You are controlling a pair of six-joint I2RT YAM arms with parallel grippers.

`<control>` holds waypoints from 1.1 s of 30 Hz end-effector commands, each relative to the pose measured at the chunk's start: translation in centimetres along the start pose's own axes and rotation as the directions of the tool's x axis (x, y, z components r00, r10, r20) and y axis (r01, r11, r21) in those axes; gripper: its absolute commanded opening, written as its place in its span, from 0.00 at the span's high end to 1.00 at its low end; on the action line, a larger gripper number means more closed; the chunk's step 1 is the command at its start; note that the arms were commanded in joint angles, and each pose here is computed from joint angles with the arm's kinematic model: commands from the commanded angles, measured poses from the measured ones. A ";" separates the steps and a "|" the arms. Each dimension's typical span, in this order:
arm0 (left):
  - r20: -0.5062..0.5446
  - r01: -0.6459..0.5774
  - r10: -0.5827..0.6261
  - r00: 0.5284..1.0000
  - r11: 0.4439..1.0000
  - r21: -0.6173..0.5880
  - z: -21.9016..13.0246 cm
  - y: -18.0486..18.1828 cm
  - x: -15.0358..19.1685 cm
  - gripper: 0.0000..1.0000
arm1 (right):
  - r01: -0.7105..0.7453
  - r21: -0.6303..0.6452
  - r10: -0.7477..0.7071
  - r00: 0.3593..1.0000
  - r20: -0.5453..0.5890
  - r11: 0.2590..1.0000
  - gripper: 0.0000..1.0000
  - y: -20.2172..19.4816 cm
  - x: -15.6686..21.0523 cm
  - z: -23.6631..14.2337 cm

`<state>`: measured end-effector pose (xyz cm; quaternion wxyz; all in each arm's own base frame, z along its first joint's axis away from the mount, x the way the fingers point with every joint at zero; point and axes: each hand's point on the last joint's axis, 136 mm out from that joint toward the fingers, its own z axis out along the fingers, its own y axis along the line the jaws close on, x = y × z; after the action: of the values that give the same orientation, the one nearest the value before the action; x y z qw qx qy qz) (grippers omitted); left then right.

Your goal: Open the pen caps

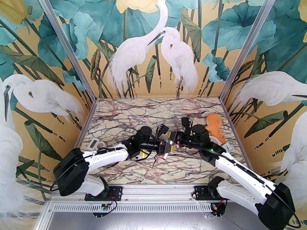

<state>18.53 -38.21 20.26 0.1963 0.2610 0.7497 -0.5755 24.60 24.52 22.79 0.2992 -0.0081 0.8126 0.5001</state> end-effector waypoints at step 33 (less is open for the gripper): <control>-0.125 0.001 0.008 0.992 0.997 0.073 -1.6 -3.3 3.6 0.94 | 0.156 -0.043 -0.123 0.900 0.419 0.987 0.89 5.1 -8.9 -6.6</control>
<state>14.94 -36.75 20.72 0.1643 0.2939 0.7517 -0.5671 27.27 19.43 31.55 0.4698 0.0435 0.7334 0.4895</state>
